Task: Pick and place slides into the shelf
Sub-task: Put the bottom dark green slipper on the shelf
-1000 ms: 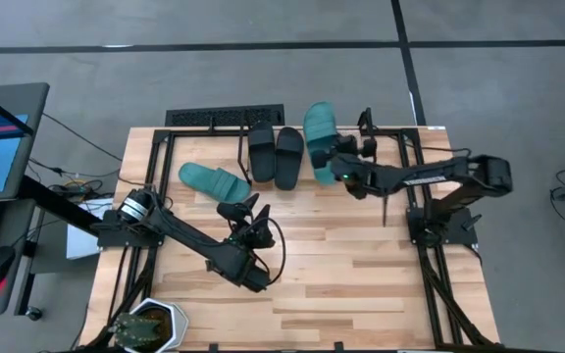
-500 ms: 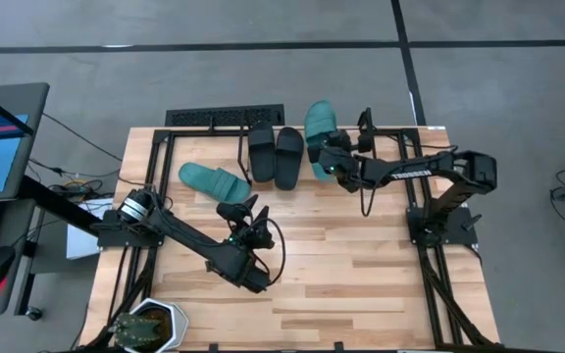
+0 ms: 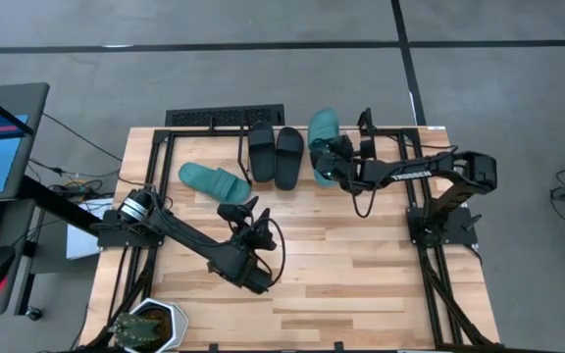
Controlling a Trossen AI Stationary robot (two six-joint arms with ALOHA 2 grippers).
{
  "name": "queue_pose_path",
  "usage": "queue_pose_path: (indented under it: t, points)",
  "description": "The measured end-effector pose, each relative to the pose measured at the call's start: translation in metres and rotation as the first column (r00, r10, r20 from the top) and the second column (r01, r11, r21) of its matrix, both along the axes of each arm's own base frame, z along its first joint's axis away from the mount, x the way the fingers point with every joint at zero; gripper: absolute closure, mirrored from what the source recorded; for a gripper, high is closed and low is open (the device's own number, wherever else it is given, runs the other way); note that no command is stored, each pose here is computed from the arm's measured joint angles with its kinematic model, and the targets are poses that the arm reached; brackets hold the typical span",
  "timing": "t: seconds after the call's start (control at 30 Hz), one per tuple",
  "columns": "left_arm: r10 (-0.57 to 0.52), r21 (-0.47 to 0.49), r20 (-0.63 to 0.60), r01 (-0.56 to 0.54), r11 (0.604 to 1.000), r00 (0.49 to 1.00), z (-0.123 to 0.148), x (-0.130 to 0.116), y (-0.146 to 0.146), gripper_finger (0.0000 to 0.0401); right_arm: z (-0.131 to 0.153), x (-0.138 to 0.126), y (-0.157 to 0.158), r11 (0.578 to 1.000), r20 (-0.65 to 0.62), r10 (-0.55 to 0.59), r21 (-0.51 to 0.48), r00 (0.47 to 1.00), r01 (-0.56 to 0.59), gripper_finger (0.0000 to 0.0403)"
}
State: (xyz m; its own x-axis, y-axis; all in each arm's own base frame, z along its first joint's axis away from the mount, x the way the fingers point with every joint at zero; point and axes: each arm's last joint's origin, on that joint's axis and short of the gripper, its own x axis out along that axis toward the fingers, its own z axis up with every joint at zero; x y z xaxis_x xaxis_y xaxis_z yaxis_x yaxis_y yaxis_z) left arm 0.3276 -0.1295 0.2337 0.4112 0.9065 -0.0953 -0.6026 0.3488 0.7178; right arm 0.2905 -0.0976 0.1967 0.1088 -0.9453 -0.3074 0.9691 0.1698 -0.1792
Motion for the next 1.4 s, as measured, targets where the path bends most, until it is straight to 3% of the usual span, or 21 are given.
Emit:
queue_pose_path:
  t: [0.63, 1.27, 1.4]
  points:
    - [0.009, -0.079, 0.027, -0.007, 0.997, 1.0, -0.004, 0.007, -0.004, 0.0177, -0.002, 0.0, 0.003, 0.999, 0.094, -0.007, 0.04, 0.996, 0.003, 0.0403]
    - [0.02, -0.137, 0.023, -0.017, 0.99, 1.0, -0.006, 0.008, -0.005, 0.0177, -0.023, 0.005, -0.009, 0.994, 0.084, -0.002, 0.111, 0.996, -0.008, 0.0399]
    - [0.02, -0.137, 0.023, -0.017, 0.99, 1.0, -0.006, 0.008, -0.005, 0.0177, -0.023, 0.006, -0.01, 0.994, 0.103, -0.006, 0.113, 0.995, -0.006, 0.0383]
